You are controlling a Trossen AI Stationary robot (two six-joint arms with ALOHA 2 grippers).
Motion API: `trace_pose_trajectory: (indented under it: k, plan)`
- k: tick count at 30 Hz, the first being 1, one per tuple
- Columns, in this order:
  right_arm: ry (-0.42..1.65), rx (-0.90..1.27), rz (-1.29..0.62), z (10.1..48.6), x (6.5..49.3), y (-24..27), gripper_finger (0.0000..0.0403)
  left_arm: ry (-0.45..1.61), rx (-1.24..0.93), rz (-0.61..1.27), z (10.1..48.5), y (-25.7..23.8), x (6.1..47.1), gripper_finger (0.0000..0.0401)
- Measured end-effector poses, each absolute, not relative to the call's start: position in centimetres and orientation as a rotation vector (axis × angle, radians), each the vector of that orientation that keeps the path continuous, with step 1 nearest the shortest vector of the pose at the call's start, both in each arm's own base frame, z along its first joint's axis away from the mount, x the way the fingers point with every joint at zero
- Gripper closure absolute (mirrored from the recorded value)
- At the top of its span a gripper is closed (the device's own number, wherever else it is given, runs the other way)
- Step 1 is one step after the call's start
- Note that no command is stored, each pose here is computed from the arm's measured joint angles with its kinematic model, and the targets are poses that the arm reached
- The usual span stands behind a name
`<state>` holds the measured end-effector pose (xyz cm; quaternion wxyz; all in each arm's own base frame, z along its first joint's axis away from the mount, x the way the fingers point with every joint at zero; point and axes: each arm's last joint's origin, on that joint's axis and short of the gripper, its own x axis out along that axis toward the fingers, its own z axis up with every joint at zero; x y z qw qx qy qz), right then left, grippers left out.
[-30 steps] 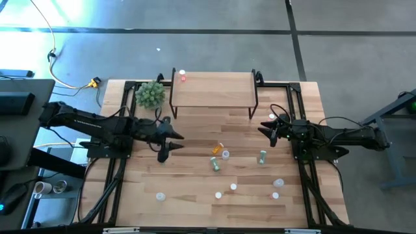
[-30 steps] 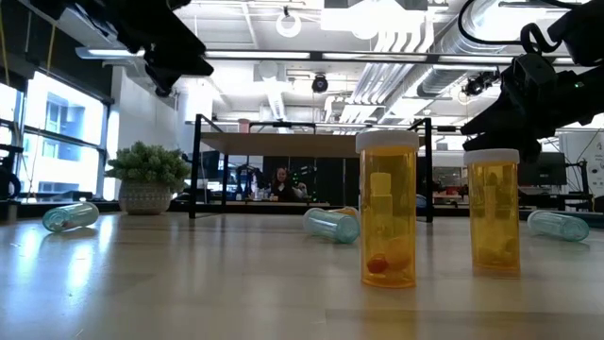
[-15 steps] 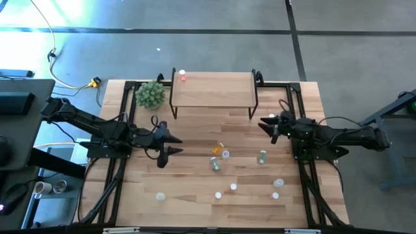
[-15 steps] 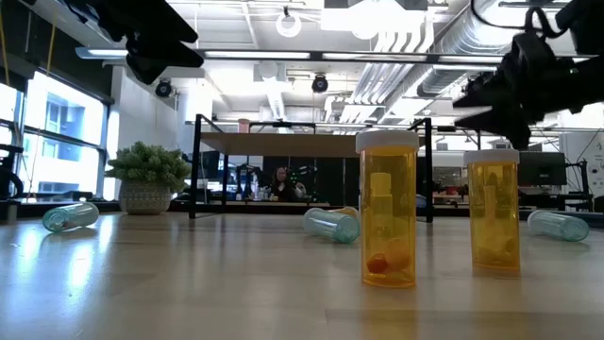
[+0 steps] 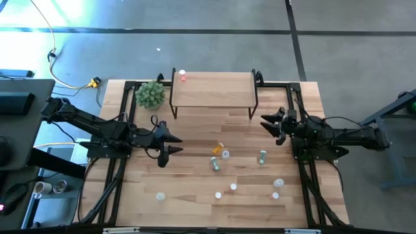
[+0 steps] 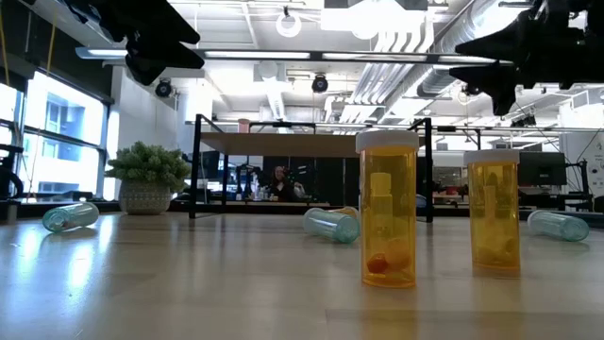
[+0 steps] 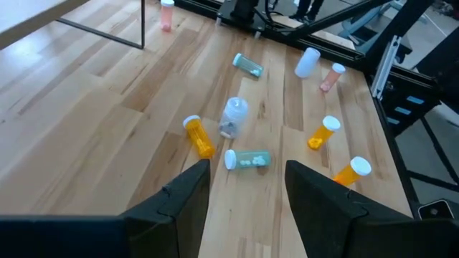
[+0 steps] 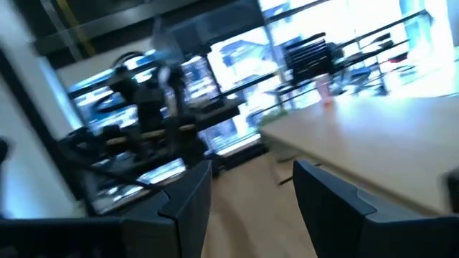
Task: Pick and place medicine bottles onto shelf by color
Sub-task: Put the top white pill bottle on the shelf
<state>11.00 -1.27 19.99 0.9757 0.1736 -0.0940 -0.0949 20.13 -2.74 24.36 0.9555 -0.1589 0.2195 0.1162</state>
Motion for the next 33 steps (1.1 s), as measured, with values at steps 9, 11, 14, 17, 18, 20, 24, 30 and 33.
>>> trace_pose_trajectory:
  k: [9,11,14,17,18,20,24,30,33]
  plan:
    - [-0.142,0.348,-0.116,22.5,11.2,-0.8,0.0215,0.446,-0.322,0.236,24.3,-2.7,20.1,0.0229]
    - [-0.115,0.327,-0.105,22.9,11.6,-0.6,0.0215,0.446,-0.325,0.237,24.3,-2.7,20.1,0.0229]
    - [-0.029,0.291,-0.1,23.0,12.4,-0.4,0.0215,0.442,-0.356,0.244,24.3,-2.7,20.1,0.0229]
    - [0.08,0.258,-0.106,23.2,13.2,-0.2,0.0215,0.443,-0.358,0.243,24.3,-2.7,20.1,0.0229]
    - [0.116,0.246,-0.109,23.3,13.4,-0.2,0.0215,0.444,-0.357,0.24,24.3,-2.7,20.1,0.0229]
    - [0.181,0.228,-0.11,23.6,14.1,-0.1,0.0215,0.445,-0.353,0.235,24.3,-2.8,20.1,0.0229]
    - [0.279,0.174,-0.088,23.8,15.6,0.3,0.0214,0.446,-0.35,0.234,24.4,-2.8,20.1,0.0229]
    - [0.379,0.112,-0.057,24.3,18.3,1.0,0.0194,0.446,-0.35,0.231,24.4,-2.8,20.1,0.0229]
    - [0.426,0.091,-0.051,24.1,19.6,1.2,0.0177,0.447,-0.35,0.231,24.4,-2.8,20.1,0.0229]
